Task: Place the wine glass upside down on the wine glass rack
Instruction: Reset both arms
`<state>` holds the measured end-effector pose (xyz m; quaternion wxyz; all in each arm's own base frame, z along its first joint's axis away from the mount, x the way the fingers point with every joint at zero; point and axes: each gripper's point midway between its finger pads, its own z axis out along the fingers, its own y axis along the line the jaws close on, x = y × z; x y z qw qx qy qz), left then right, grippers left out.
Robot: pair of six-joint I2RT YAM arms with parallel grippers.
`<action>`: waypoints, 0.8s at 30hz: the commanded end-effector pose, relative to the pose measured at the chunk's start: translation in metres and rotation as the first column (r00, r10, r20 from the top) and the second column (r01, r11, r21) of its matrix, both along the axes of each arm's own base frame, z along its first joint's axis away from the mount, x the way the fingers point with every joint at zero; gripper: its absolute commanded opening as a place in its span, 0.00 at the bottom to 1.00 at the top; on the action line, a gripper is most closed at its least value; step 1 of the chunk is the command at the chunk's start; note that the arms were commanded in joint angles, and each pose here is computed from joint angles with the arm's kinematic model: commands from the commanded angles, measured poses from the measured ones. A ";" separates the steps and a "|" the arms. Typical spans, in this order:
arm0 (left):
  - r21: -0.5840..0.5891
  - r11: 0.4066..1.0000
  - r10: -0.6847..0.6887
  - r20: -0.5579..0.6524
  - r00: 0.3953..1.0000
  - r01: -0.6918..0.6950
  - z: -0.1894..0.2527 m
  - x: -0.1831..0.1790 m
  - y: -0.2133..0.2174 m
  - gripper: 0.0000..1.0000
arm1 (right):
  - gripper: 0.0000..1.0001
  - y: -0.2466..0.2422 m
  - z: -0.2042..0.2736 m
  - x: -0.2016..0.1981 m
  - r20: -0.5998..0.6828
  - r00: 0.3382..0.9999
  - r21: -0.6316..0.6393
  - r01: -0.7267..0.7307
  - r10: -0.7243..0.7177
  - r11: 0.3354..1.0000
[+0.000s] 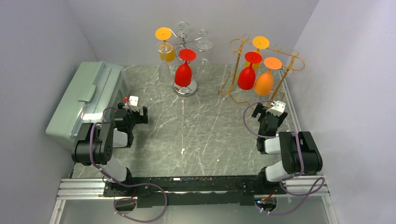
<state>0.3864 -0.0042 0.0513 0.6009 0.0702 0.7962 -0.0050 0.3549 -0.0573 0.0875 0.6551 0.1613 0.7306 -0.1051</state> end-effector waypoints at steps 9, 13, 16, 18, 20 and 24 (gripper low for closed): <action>-0.056 0.987 0.153 -0.018 0.988 -0.153 0.003 0.014 0.031 0.99 | 1.00 0.002 0.010 0.009 0.019 1.000 -0.001 -0.013 0.013 1.000; -0.080 0.979 0.186 -0.030 0.982 -0.187 0.002 0.015 0.034 0.99 | 1.00 0.002 0.010 0.009 0.017 1.000 0.000 -0.013 0.013 1.000; -0.080 0.979 0.186 -0.032 0.982 -0.188 0.002 0.015 0.034 0.99 | 1.00 0.002 0.010 0.009 0.017 1.000 -0.001 -0.013 0.013 1.000; -0.080 0.979 0.186 -0.030 0.982 -0.188 0.002 0.015 0.034 0.99 | 1.00 0.002 0.010 0.009 0.018 1.000 -0.001 -0.013 0.013 1.000; -0.080 0.979 0.185 -0.031 0.982 -0.187 0.002 0.015 0.034 0.99 | 1.00 0.002 0.010 0.009 0.017 1.000 -0.002 -0.012 0.012 1.000; -0.080 0.979 0.186 -0.031 0.982 -0.188 0.002 0.015 0.034 0.99 | 1.00 0.003 0.010 0.009 0.018 1.000 -0.002 -0.013 0.013 1.000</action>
